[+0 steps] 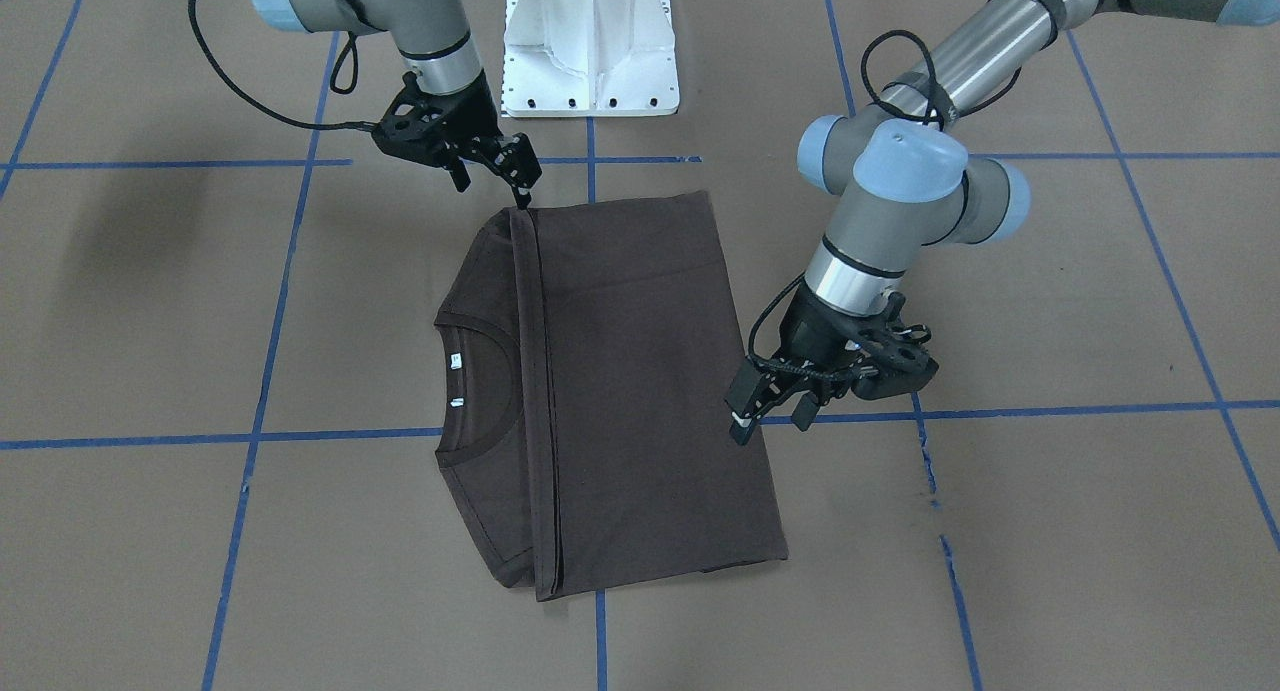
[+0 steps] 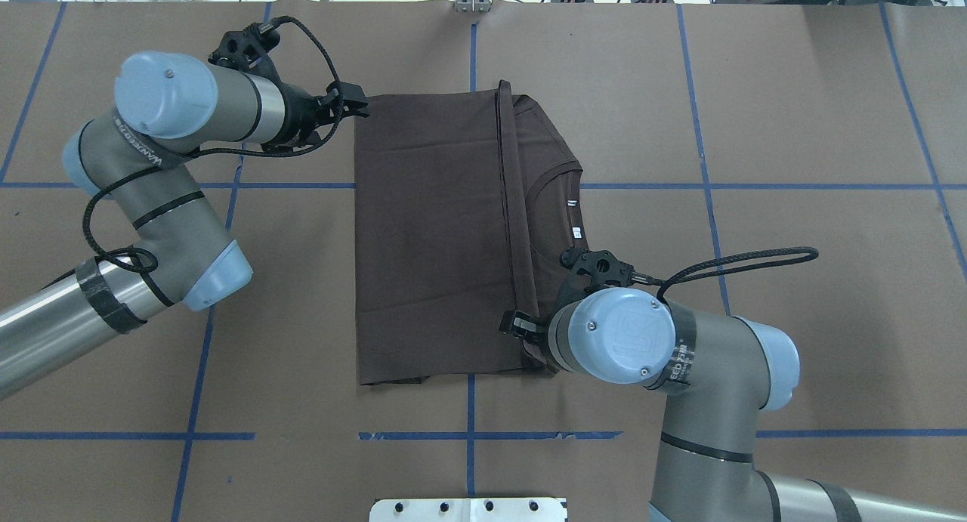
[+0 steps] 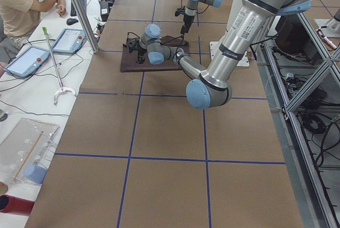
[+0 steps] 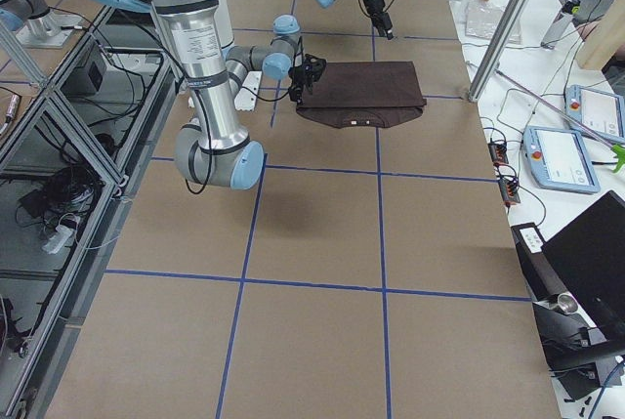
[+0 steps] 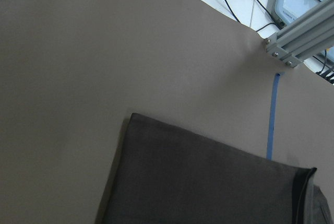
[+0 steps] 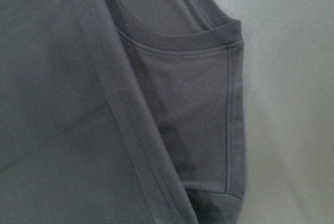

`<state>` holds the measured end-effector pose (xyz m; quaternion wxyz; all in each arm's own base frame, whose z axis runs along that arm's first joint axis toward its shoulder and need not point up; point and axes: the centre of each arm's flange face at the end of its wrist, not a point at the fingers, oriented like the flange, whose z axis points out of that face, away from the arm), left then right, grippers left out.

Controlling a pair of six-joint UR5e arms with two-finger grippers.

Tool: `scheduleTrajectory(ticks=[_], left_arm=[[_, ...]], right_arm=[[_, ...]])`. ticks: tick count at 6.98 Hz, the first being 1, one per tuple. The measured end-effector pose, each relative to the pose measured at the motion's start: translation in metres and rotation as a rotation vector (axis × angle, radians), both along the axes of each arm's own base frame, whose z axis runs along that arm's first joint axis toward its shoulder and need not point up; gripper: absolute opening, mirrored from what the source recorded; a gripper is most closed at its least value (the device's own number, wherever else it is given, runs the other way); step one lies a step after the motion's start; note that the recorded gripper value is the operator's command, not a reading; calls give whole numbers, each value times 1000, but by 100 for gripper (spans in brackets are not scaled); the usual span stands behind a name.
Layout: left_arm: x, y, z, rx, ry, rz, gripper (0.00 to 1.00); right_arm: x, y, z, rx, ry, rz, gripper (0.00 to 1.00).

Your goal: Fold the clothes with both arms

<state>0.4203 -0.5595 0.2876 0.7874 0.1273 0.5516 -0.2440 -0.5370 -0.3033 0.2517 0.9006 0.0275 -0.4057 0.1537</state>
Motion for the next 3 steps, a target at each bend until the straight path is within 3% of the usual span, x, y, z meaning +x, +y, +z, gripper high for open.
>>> scheduleTrajectory(ticks=[3], left_arm=[[-6,6,6,-5,1,6,95]], right_arm=[[-32,0,9,196,117,-236,100]])
